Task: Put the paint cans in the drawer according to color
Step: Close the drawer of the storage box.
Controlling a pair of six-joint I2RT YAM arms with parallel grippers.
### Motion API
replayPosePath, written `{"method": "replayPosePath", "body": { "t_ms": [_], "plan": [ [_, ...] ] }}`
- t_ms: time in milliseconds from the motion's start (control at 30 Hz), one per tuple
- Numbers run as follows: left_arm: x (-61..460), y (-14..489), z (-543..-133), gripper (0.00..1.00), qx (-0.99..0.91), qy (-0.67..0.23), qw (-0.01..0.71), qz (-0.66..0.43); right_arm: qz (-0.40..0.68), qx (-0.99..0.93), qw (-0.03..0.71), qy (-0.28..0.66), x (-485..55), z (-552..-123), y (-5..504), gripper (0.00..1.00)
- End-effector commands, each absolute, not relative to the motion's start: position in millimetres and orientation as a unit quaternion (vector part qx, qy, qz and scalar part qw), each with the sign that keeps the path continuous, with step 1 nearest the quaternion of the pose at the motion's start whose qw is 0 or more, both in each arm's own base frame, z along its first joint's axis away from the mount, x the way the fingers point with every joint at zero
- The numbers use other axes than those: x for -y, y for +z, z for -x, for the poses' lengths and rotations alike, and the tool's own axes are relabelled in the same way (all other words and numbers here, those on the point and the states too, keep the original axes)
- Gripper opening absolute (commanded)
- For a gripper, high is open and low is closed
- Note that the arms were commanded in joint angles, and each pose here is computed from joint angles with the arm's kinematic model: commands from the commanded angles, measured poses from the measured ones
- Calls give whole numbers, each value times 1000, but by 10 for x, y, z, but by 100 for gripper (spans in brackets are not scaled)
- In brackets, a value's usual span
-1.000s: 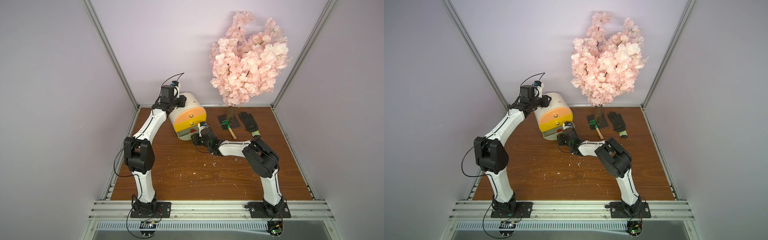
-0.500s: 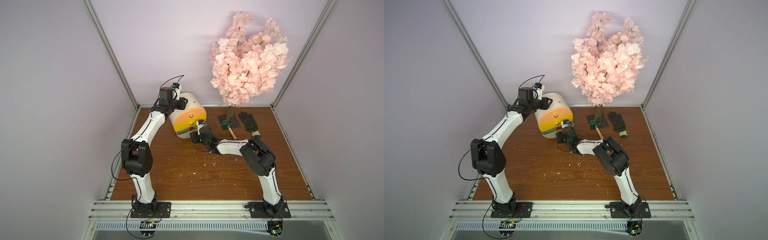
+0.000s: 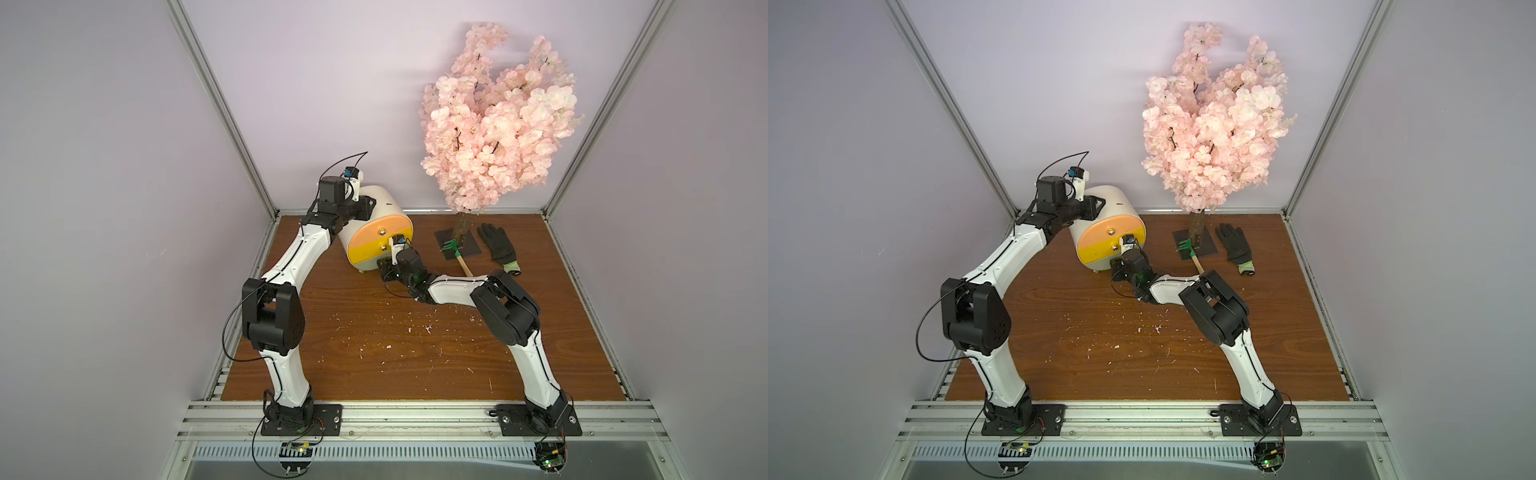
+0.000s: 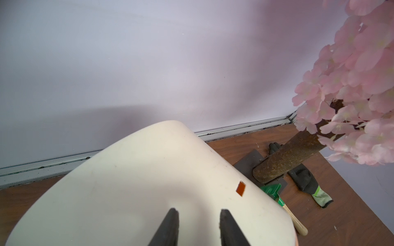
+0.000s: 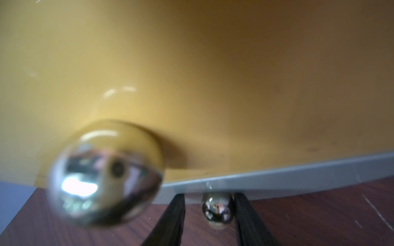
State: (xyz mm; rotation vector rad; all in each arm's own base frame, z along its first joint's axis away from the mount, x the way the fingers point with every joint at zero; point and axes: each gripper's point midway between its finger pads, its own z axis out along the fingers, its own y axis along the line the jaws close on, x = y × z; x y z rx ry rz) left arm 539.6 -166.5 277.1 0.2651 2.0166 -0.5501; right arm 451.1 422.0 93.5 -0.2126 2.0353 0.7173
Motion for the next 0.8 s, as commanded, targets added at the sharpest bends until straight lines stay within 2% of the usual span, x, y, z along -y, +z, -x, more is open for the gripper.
{"method": "replayPosePath", "body": {
  "t_ms": [0, 467, 633, 767],
  "plan": [
    [1600, 1586, -4982, 37, -921, -219, 312, -77, 76, -786, 529, 311, -4264, -4727, 1425, 44],
    [1631, 1609, -4950, 39, -919, -233, 309, -73, 67, -786, 528, 314, -4279, -4751, 1386, 49],
    [1636, 1761, -5041, 39, -914, -234, 324, -74, 66, -788, 520, 323, -4119, -4548, 1424, 51],
    [1626, 2174, -5245, 40, -899, -238, 359, -75, 83, -785, 512, 339, -3942, -4243, 1539, 54]
  ]
}}
